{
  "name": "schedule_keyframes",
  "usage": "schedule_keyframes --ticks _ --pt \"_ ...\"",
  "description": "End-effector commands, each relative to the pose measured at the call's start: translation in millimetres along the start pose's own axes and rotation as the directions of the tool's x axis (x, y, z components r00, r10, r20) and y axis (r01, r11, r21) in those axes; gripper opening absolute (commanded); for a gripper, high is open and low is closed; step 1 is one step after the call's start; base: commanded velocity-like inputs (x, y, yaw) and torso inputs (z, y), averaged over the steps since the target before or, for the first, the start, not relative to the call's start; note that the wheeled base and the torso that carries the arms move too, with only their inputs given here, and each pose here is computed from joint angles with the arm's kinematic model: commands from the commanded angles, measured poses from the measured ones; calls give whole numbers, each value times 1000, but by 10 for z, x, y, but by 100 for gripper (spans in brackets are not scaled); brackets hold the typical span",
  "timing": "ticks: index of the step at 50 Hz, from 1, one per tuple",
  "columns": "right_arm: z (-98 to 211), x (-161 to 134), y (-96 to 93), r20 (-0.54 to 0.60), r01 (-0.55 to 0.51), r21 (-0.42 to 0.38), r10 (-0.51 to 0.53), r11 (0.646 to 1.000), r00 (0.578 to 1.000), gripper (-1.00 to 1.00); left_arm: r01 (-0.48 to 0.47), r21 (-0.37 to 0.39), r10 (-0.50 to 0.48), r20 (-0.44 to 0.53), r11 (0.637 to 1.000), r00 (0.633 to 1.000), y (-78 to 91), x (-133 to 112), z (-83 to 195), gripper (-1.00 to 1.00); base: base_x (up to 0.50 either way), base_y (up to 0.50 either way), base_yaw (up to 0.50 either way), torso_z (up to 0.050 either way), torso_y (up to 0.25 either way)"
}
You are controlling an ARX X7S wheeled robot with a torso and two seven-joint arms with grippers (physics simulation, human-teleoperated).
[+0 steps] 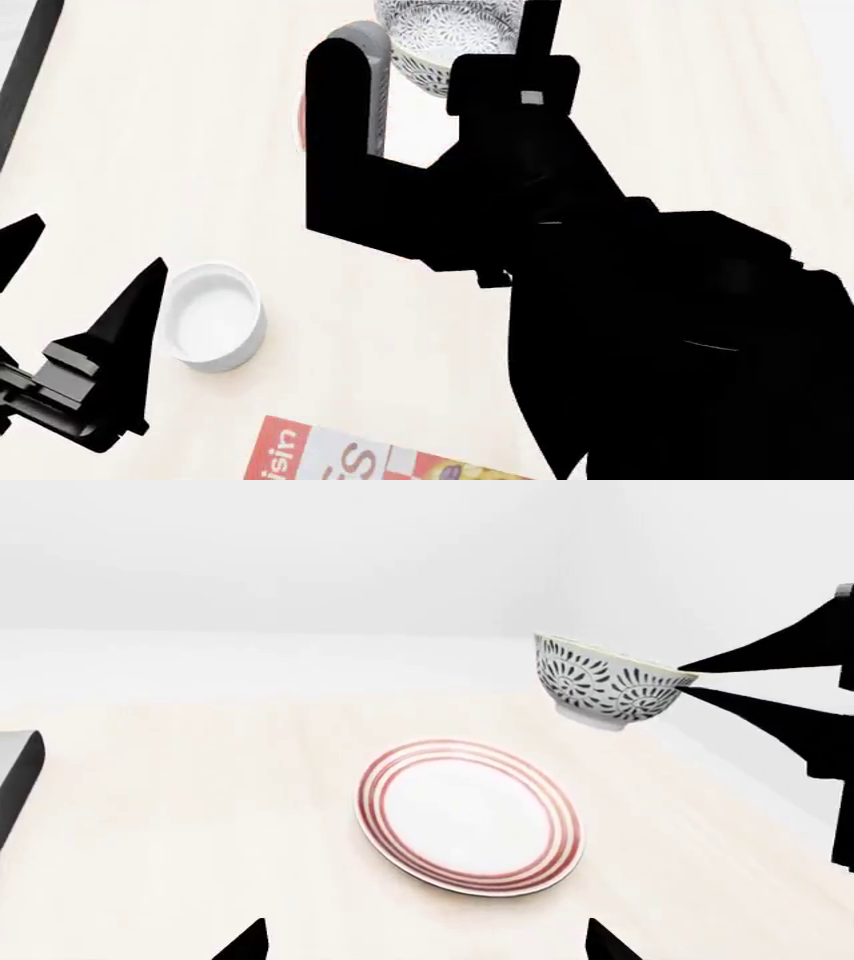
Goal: Pick the akita bowl on the cookies box and place it on the plate.
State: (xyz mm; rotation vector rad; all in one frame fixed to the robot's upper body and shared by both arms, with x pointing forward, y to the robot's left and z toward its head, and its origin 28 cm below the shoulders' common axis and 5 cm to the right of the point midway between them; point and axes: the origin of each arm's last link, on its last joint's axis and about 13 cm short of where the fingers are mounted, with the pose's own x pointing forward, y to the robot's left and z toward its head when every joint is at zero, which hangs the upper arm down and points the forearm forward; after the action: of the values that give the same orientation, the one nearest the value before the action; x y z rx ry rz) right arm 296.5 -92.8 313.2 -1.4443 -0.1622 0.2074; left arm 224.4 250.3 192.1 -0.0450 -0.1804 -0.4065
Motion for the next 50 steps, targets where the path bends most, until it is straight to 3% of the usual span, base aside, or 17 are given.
schedule_keyframes --ticks 1,18,32,50 --pt "-40 272 21 3 107 -30 -107 994 994 -100 -1 0 1 -2 1000 1000 7 -2 -13 100 0 0 0 0 0" --pt "-65 595 118 -1 176 21 -176 984 984 -100 -2 9 2 2 1000 1000 0 -8 -10 100 0 0 0 0 0" --pt "-26 793 341 19 182 39 -183 983 983 -100 -2 20 2 6 1000 1000 -2 -22 -8 100 0 0 0 0 1" --pt "-27 955 723 36 183 48 -185 982 982 -100 16 -32 -16 -2 999 1000 26 -17 0 100 0 0 0 0 1"
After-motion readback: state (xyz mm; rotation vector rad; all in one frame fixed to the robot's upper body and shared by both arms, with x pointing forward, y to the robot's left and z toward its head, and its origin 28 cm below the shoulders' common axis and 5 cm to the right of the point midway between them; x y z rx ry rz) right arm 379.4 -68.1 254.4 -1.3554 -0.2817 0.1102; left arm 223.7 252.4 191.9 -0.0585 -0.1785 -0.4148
